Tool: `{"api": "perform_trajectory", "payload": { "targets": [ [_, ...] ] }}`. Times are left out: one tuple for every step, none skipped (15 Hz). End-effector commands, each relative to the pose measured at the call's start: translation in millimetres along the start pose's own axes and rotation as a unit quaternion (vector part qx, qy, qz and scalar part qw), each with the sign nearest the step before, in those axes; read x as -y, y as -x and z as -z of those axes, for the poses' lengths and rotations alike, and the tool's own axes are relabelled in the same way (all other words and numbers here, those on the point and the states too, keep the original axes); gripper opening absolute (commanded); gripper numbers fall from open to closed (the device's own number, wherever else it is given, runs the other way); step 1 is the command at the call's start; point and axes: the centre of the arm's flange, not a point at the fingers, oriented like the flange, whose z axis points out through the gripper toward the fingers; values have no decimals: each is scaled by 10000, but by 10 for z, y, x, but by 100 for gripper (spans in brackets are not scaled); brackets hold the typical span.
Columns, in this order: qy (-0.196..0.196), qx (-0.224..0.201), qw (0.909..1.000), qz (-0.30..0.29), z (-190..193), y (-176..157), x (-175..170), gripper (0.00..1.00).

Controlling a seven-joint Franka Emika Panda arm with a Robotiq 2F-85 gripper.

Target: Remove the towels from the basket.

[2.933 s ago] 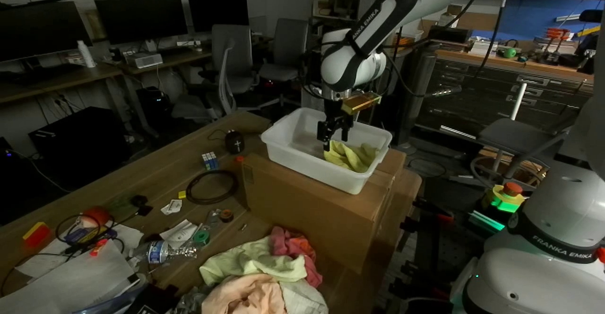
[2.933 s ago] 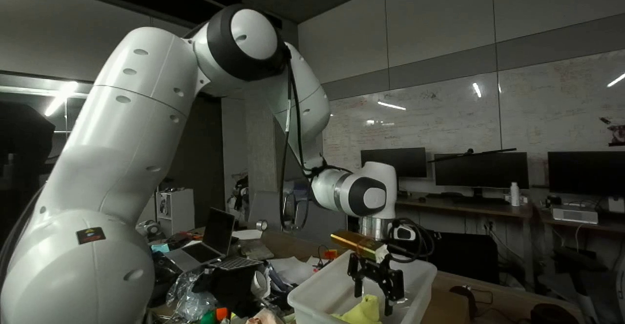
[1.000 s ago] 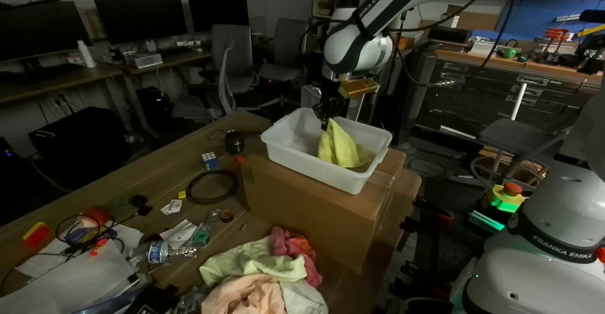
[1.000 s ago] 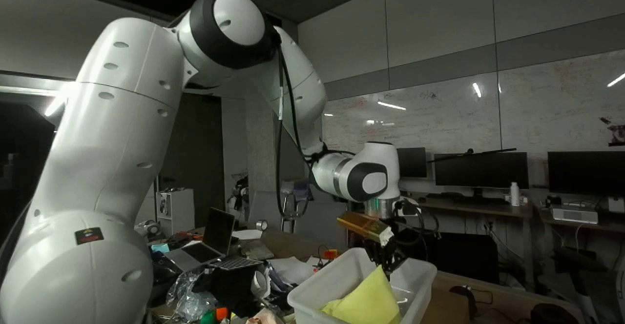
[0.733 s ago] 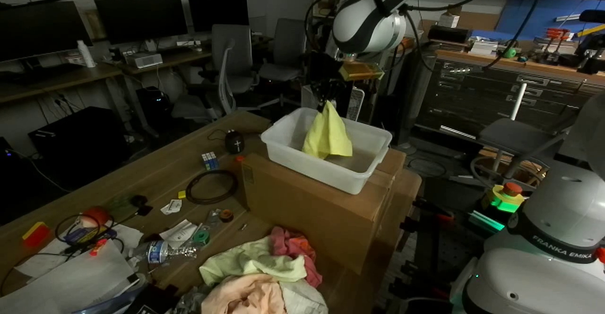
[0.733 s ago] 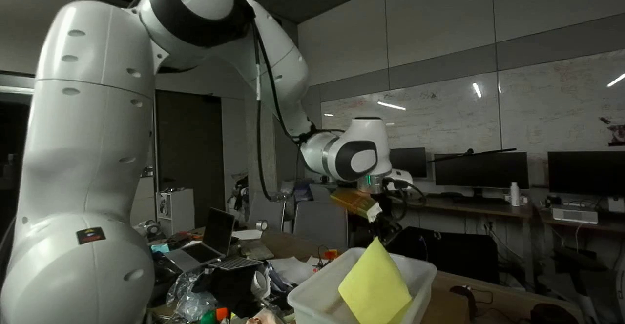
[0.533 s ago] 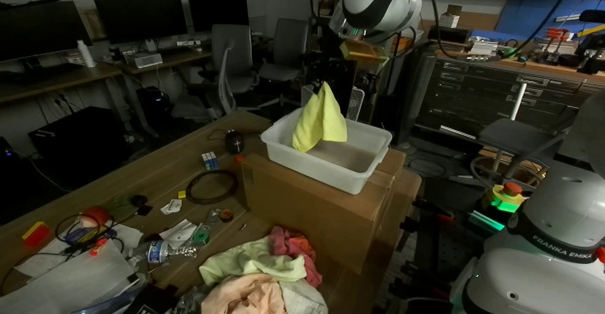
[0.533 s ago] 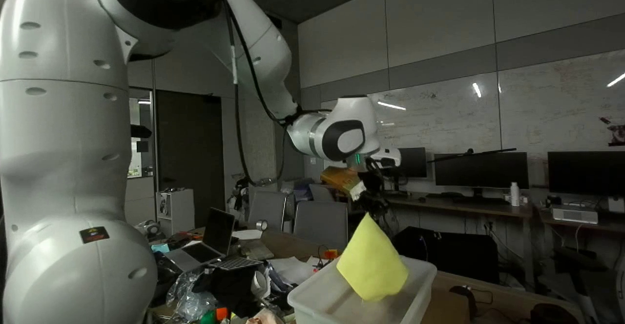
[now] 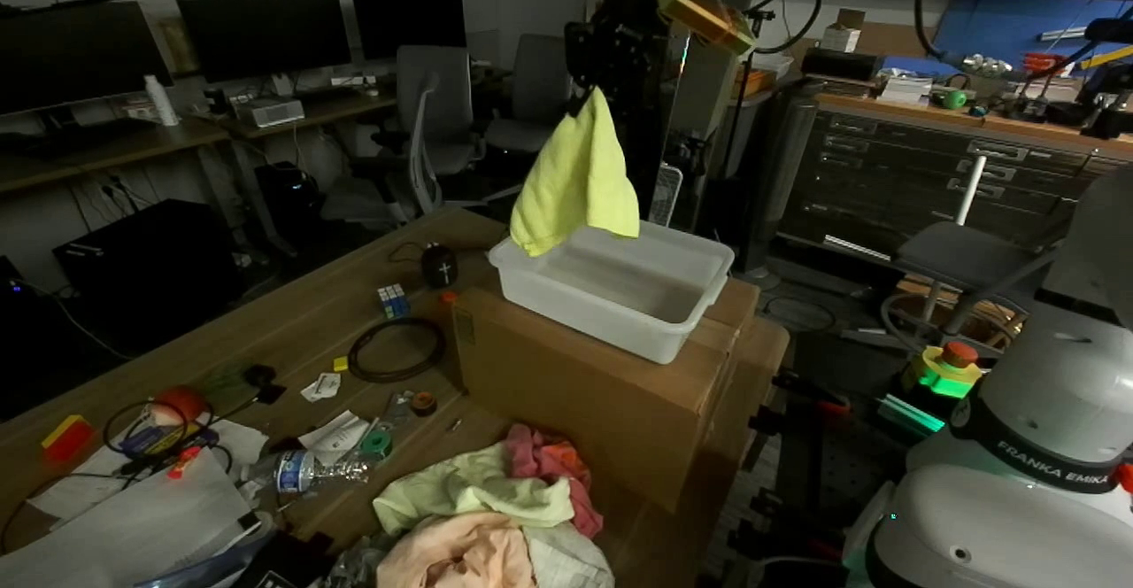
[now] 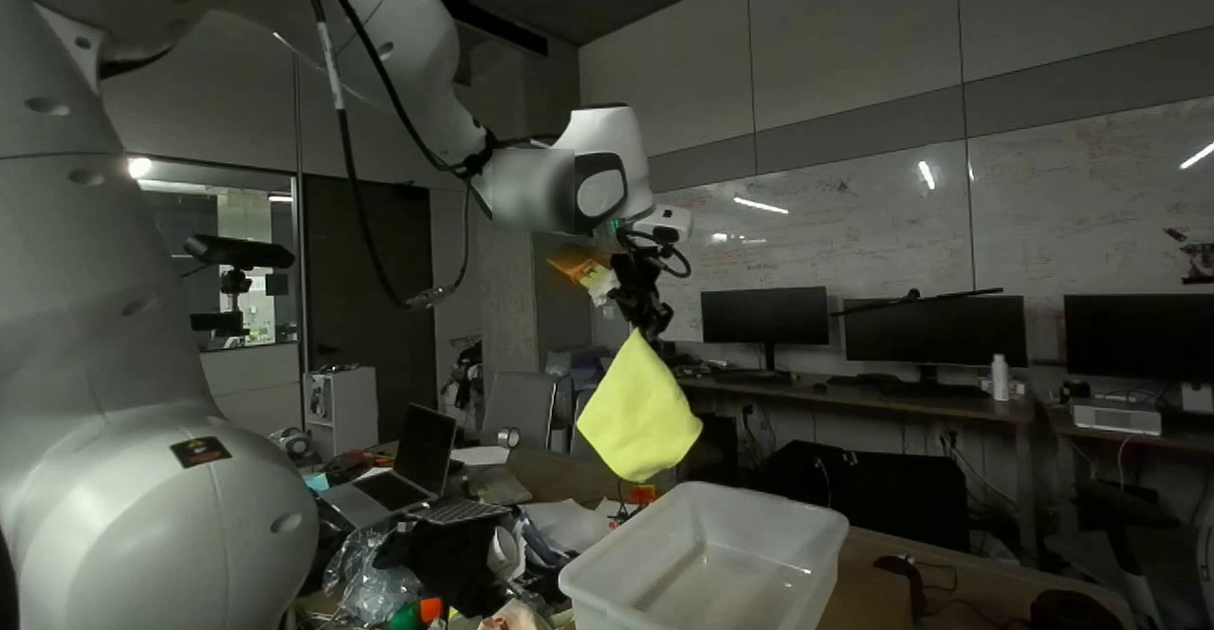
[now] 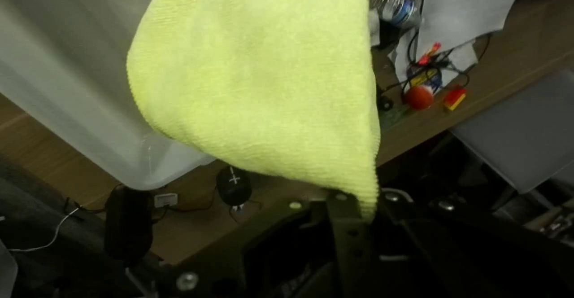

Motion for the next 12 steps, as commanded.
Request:
{"api": "perform_trajectory", "payload": {
  "targets": [
    [148, 586, 9946, 838, 1, 376, 474, 2],
    [245, 779, 9910, 1062, -59, 510, 630, 2],
    [366, 980, 9862, 1286, -125, 635, 761, 2],
    [496, 1143, 9804, 1528, -195, 750, 889, 2],
    [642, 1277, 9735, 1784, -273, 857, 1007, 2],
    [776, 1368, 9662, 2045, -362, 947, 1108, 2],
    [825, 1347, 9626, 2203, -411, 1013, 1206, 2],
    [789, 1209, 9631, 2273, -494, 1052, 1288, 2],
    [753, 1011, 9652, 2291, -548, 1077, 1367, 2],
    [662, 727, 9709, 2185, -612, 1062, 1424, 2],
    [526, 444, 9770, 2019, -662, 1031, 1475, 2],
    [389, 241, 9815, 1858, -707, 988, 1508, 2]
  ]
}}
